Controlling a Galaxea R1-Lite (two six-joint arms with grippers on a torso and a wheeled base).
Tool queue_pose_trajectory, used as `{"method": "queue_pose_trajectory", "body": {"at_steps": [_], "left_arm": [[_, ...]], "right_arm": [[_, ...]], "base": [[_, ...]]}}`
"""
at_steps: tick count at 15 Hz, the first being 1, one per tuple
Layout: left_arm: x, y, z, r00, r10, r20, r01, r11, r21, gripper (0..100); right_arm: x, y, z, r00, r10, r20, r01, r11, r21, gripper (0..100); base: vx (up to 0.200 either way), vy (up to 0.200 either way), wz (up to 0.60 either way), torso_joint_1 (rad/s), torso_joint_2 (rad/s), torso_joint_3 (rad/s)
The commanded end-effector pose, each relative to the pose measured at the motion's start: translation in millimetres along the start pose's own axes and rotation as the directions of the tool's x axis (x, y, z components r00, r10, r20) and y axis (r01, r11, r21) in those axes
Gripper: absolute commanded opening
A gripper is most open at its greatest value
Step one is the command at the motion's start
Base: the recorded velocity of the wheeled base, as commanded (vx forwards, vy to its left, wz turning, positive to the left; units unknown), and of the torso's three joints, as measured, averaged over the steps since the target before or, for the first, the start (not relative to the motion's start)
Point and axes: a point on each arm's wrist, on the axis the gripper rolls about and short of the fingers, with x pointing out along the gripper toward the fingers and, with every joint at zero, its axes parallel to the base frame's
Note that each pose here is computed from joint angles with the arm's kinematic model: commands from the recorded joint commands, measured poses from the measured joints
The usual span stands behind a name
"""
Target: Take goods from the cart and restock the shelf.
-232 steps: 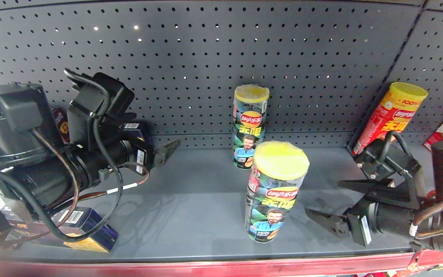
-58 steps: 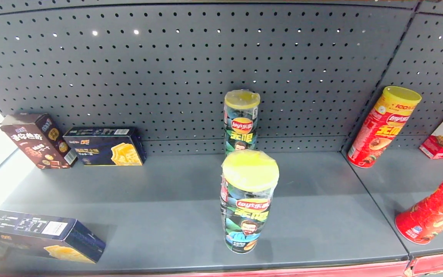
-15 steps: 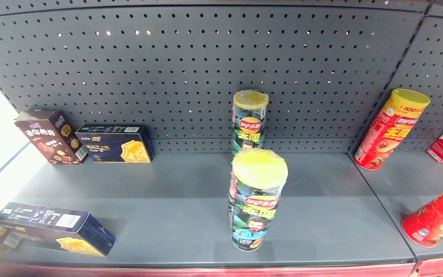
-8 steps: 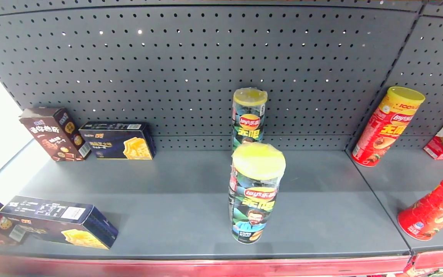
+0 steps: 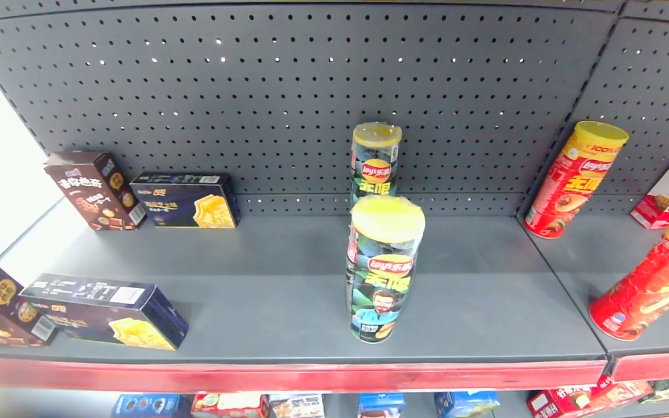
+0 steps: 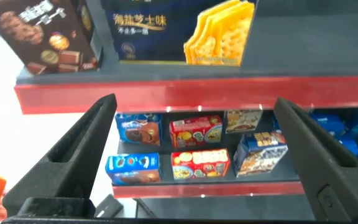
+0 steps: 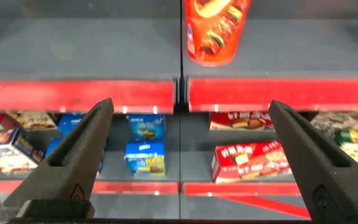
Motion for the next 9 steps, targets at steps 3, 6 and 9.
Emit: {"method": "queue_pose_trajectory", "body": {"at_steps": [3,6,9], "left_arm": [[0.0,0.0,0.0,1.0,0.002,0.0,-0.002,1.0,0.001,100],[0.0,0.0,0.0,1.0,0.002,0.0,-0.002,1.0,-0.001,100],[0.0,0.0,0.0,1.0,0.002,0.0,-0.002,1.0,-0.001,100]], "right_arm": [[0.1,0.0,0.0,1.0,0.0,-0.002,0.0,1.0,0.0,100],[0.1,0.0,0.2,1.0,0.001,0.0,-0.001,1.0,0.0,100],[0.1,0.0,0.0,1.0,0.0,-0.002,0.0,1.0,0.0,100]], "base": [[0.0,0.0,0.0,0.0,0.0,0.0],[0.0,0.0,0.0,0.0,0.0,0.0],[0.0,0.0,0.0,0.0,0.0,0.0]]}}
